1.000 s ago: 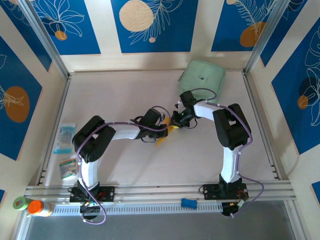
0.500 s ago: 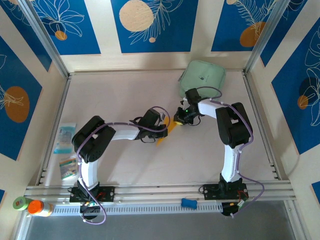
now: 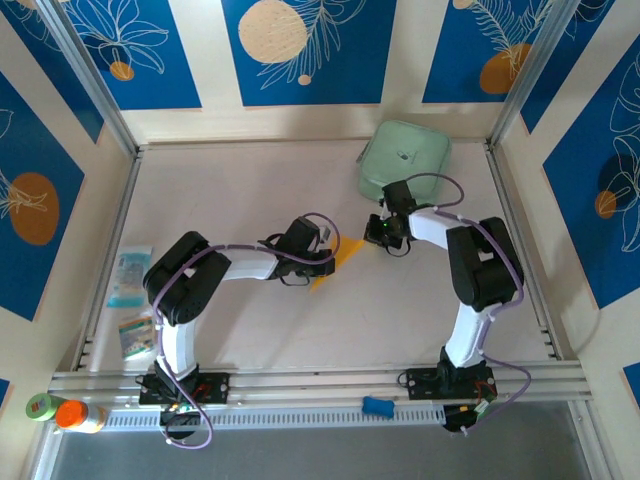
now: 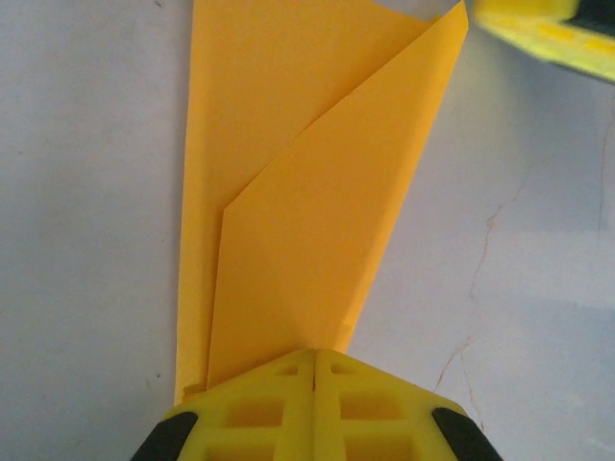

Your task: Fold a paper plane with a square sheet of paper (pick it up from the middle)

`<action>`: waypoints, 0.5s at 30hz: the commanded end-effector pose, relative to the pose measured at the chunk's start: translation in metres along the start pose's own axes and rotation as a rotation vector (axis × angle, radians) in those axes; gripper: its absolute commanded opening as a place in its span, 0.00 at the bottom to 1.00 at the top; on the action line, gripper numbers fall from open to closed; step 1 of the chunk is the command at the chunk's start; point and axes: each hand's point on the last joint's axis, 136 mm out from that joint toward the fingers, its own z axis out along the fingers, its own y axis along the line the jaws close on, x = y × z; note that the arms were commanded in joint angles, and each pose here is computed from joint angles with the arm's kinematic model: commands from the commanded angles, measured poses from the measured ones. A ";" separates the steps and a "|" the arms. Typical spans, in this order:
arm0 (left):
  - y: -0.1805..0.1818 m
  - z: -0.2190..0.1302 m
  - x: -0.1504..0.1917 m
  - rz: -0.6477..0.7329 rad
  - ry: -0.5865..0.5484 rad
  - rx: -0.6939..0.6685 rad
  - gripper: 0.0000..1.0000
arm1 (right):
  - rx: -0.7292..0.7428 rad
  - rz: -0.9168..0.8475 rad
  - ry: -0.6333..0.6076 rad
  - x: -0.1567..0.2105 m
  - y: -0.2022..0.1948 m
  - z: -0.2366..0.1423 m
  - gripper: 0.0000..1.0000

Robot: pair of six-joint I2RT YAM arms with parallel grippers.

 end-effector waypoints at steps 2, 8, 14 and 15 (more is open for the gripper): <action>0.030 0.003 0.039 -0.037 0.149 -0.095 0.00 | 0.015 -0.053 -0.098 -0.005 0.008 -0.022 0.09; 0.027 0.003 0.036 -0.034 0.146 -0.086 0.00 | -0.233 -0.110 0.045 0.035 0.060 -0.017 0.09; 0.029 0.003 0.038 -0.033 0.152 -0.092 0.00 | -0.306 -0.085 0.151 0.053 0.073 0.003 0.05; 0.030 0.003 0.039 -0.033 0.153 -0.094 0.00 | -0.307 -0.082 0.159 0.054 0.073 0.006 0.05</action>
